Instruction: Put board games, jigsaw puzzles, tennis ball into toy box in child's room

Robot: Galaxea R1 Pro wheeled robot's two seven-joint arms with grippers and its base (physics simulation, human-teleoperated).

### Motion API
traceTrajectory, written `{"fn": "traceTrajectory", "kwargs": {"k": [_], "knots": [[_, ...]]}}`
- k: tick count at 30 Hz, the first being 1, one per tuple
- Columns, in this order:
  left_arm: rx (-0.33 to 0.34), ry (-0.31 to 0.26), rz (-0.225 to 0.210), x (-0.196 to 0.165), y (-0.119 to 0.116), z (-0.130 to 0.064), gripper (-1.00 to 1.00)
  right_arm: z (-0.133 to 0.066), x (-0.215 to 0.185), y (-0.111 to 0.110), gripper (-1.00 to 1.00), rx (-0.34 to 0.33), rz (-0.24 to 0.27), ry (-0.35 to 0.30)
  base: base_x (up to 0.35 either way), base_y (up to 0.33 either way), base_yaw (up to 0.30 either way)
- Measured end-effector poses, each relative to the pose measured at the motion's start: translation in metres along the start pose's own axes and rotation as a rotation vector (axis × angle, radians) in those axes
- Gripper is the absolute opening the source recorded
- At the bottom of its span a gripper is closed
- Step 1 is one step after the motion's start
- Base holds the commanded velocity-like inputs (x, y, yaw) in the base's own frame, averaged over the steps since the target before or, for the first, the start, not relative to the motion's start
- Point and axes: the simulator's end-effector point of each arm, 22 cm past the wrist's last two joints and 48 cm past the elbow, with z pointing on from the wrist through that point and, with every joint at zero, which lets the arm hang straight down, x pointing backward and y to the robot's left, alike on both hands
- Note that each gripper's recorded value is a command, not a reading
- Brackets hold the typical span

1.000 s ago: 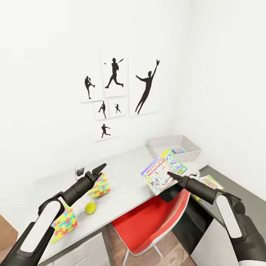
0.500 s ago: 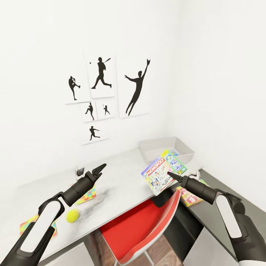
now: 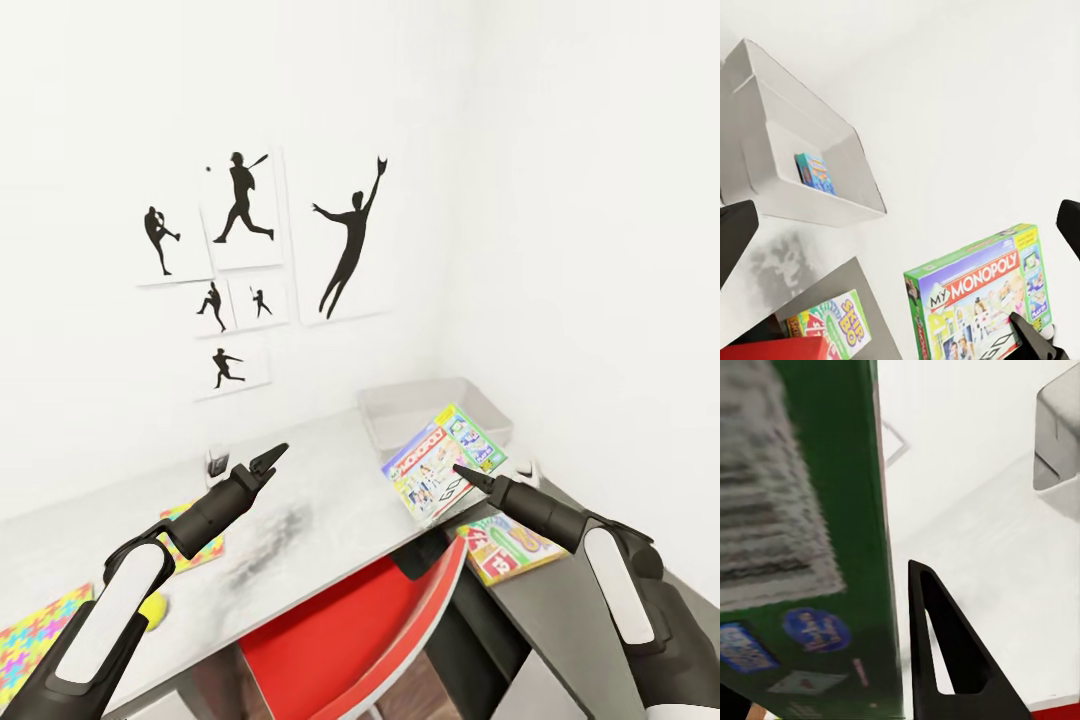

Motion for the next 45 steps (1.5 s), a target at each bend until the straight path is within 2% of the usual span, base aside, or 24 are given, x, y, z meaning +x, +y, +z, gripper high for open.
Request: {"fn": "traceTrajectory", "kwargs": {"k": [24,36,45], "knots": [[-0.001,0.000,0.002,0.0001,0.0003,0.0001,1.00,0.0001,-0.0002,-0.0003,-1.00,0.001,0.000,-0.001,0.017,-0.022,0.246],[-0.002,0.001,0.002,0.0002,0.0005,0.0001,1.00,0.0000,-0.0003,-0.0002,-1.00,0.001,-0.001,-0.002,0.005,-0.001,0.067],[-0.002,0.000,0.002,0.0003,0.0001,-0.0001,1.00,-0.0003,-0.0002,0.0001,-1.00,0.001,-0.001,-0.002,0.204,0.000,0.010]]}}
